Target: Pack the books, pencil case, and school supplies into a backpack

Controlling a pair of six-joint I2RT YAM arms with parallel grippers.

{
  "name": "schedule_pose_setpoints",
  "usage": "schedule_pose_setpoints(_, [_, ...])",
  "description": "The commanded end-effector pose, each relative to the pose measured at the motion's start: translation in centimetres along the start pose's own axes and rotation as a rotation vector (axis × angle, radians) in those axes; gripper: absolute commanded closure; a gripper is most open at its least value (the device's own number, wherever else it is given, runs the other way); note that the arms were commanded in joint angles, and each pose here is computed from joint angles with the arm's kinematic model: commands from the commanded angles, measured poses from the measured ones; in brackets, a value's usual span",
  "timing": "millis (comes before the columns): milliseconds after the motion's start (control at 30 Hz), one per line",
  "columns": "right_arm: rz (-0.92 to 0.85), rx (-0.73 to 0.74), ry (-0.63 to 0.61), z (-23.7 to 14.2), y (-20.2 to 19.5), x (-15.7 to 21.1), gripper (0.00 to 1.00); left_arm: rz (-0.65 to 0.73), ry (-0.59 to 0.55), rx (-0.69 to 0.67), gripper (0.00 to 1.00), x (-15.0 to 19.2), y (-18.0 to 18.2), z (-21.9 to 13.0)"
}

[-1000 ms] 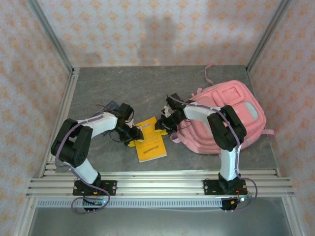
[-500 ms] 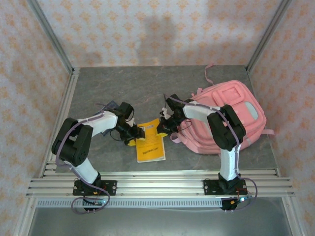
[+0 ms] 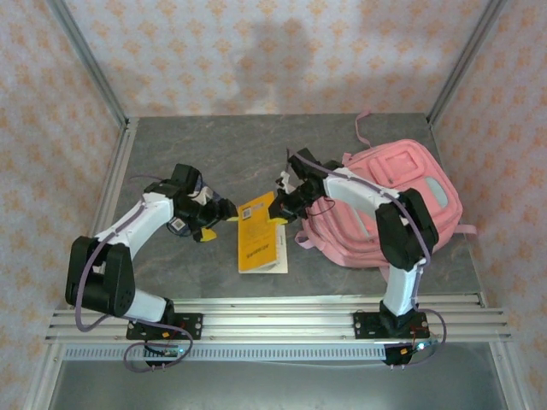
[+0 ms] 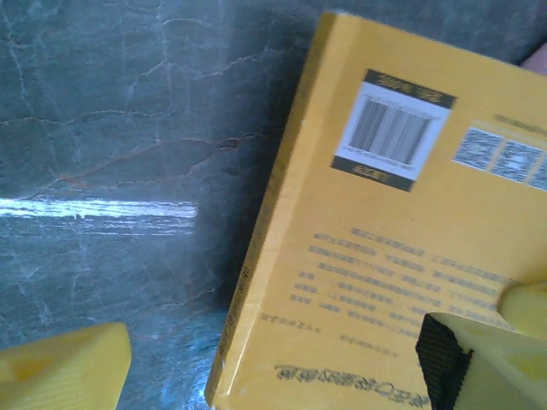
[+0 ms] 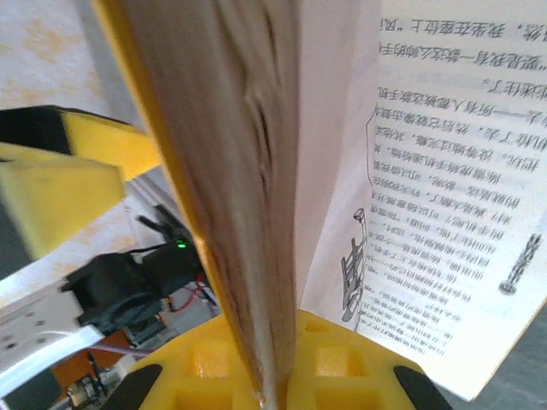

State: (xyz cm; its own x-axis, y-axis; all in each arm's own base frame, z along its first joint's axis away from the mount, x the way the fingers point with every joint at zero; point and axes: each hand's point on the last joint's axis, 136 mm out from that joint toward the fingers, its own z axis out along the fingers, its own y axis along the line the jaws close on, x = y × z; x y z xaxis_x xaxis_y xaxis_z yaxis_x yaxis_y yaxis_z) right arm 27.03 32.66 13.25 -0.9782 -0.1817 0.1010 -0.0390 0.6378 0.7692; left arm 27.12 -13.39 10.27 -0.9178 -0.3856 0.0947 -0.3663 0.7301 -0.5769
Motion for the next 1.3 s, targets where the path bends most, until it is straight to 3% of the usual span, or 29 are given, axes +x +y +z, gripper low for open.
schedule_pose_setpoints(0, [-0.065,-0.168,-0.035,-3.8,6.2,0.3,0.97,-0.007,0.004,0.116,0.1,0.5,-2.4,-1.0])
schedule_pose_setpoints(467, [0.012,-0.428,-0.172,-9.4,10.8,-2.9,0.97,-0.002,-0.024,0.55,0.14,0.0,-9.9,-4.0])
schedule_pose_setpoints(633, [0.012,-0.447,-0.182,-10.0,11.6,-3.2,0.97,0.015,-0.02,0.671,0.19,-0.1,-13.0,-6.0])
schedule_pose_setpoints(700, [0.016,-0.4,-0.198,-9.9,10.8,-3.3,0.97,0.025,-0.023,0.684,0.28,-0.1,-13.6,-6.5])
schedule_pose_setpoints(833, [0.045,-0.27,-0.219,-9.1,8.1,-3.4,0.96,0.032,-0.024,0.693,0.61,-0.1,-14.1,-6.9])
schedule_pose_setpoints(933, [0.064,-0.215,-0.237,-8.6,6.6,-3.5,0.91,0.048,-0.022,0.698,0.75,0.1,-14.5,-7.0])
schedule_pose_setpoints(1067, [0.092,-0.114,-0.262,-8.2,4.3,-3.5,0.74,0.071,-0.023,0.687,0.98,0.3,-14.7,-7.1])
schedule_pose_setpoints(1167, [0.184,0.009,-0.306,-7.7,0.9,-3.5,0.5,0.075,-0.036,0.696,1.0,0.0,-15.2,-7.6])
schedule_pose_setpoints(1267, [0.294,-0.056,-0.356,-7.0,0.1,-4.0,0.31,0.075,-0.062,0.713,1.0,-0.6,-16.0,-8.3])
